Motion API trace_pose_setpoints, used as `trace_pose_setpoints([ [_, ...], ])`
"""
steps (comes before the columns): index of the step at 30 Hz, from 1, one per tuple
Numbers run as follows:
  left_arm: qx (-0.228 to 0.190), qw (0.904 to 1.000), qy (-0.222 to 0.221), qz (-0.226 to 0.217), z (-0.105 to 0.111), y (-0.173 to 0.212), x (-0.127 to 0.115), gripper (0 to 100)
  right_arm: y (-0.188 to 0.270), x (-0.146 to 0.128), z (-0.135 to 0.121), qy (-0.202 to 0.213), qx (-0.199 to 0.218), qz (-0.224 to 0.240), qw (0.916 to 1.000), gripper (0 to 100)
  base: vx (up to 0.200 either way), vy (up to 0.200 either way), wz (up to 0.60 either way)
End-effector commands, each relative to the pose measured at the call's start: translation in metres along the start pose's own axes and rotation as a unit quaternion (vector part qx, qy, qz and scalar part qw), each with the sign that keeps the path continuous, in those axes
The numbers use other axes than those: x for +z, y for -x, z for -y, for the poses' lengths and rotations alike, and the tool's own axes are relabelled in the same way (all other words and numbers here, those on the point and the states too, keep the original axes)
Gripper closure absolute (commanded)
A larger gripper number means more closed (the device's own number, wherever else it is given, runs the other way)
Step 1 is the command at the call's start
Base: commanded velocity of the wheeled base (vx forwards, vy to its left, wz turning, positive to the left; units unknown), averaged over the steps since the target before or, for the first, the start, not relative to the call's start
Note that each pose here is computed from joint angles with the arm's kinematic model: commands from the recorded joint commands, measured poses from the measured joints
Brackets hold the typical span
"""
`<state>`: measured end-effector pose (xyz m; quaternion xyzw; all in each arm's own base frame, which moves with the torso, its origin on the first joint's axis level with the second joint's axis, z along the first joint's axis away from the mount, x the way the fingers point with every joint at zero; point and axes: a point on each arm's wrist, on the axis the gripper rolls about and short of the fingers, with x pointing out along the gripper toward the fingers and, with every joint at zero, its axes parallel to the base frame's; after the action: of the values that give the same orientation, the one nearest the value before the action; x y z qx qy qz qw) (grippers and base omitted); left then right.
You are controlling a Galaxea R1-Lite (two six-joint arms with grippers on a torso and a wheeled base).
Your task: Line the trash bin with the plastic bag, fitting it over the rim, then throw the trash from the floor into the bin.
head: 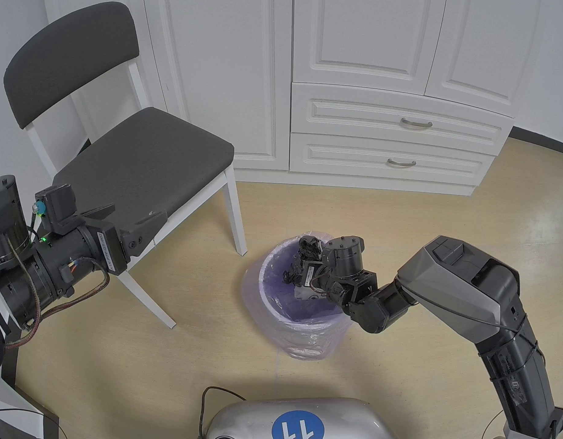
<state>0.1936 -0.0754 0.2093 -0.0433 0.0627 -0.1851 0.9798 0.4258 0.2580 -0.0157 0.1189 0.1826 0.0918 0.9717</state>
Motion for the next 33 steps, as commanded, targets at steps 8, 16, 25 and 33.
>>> trace_pose_setpoints([
  [8,0.000,1.0000,0.000,0.002,0.000,0.001,0.001,0,0.003,-0.007,-0.002,0.030,0.011,-0.010,0.9994,100,0.000,0.000,0.00],
  [16,0.000,1.0000,0.000,0.002,0.000,0.001,0.001,0,-0.005,-0.019,0.006,0.030,0.005,-0.015,0.9994,100,0.000,0.000,0.00],
  [25,0.000,1.0000,0.000,0.000,0.000,0.000,0.000,0,-0.019,-0.031,0.009,0.025,0.015,-0.001,0.9996,100,0.000,0.000,0.00],
  [33,0.000,1.0000,0.000,0.000,0.000,0.000,0.000,0,-0.017,-0.031,0.009,0.026,0.014,-0.003,0.9995,100,0.000,0.000,0.00],
])
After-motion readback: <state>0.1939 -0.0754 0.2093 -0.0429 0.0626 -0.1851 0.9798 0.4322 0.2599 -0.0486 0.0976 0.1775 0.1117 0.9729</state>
